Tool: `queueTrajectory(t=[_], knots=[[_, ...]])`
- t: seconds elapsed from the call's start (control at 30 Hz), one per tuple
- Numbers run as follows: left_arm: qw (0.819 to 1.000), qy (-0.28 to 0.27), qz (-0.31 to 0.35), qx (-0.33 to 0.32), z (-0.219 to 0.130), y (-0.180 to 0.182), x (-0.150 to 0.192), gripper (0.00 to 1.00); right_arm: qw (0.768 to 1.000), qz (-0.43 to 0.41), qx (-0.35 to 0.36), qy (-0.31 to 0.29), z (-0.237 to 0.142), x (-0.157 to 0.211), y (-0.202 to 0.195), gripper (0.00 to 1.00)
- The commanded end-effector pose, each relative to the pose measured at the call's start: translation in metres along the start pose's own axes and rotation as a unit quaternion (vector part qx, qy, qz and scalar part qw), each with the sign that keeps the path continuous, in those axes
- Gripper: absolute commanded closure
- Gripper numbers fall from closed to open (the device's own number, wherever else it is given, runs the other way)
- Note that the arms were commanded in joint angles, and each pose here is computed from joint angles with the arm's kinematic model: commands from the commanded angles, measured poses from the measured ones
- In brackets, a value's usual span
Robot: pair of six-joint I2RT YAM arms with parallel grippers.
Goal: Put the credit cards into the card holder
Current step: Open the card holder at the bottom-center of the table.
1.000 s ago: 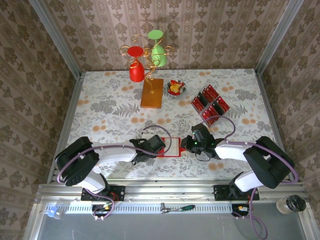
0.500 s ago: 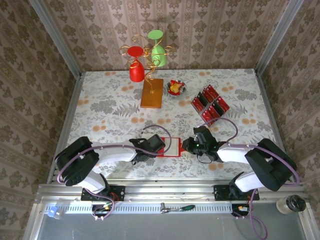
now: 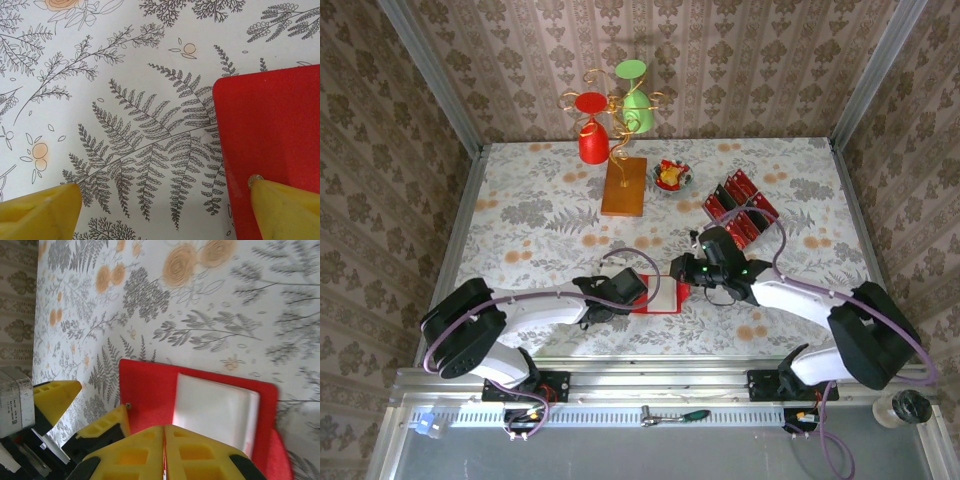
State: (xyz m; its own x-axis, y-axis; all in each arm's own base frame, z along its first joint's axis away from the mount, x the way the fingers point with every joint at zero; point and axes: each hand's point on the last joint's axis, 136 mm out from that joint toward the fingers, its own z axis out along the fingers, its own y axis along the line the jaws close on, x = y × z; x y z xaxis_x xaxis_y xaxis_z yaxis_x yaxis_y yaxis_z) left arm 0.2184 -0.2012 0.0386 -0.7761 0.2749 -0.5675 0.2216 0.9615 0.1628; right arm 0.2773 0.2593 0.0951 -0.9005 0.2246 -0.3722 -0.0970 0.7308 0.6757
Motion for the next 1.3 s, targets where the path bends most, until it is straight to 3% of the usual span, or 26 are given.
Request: queueTrajectory(t=[0.0,0.37,0.67,1.07,1.27], knots=[[1.000,0.002,0.006,-0.017,-0.001,0.010,0.002,0.11,0.999,-0.022,-0.006,0.046,0.015,0.017,0.011,0.92],[1.000,0.005,0.002,-0.021,0.000,0.014,0.006,0.10,0.995,-0.025,-0.026,0.097,0.064,0.036,0.035,0.95],[1.000,-0.008,-0.004,-0.013,-0.006,0.014,-0.003,0.10,0.993,0.001,-0.013,0.117,0.090,0.049,0.017,0.97],[0.999,-0.035,-0.014,0.015,-0.021,0.002,-0.032,0.09,0.992,0.021,-0.012,0.120,0.096,0.055,0.008,0.97],[0.999,-0.029,-0.014,0.011,-0.013,0.000,-0.026,0.13,0.994,0.016,-0.025,0.109,0.086,0.046,0.021,0.97]])
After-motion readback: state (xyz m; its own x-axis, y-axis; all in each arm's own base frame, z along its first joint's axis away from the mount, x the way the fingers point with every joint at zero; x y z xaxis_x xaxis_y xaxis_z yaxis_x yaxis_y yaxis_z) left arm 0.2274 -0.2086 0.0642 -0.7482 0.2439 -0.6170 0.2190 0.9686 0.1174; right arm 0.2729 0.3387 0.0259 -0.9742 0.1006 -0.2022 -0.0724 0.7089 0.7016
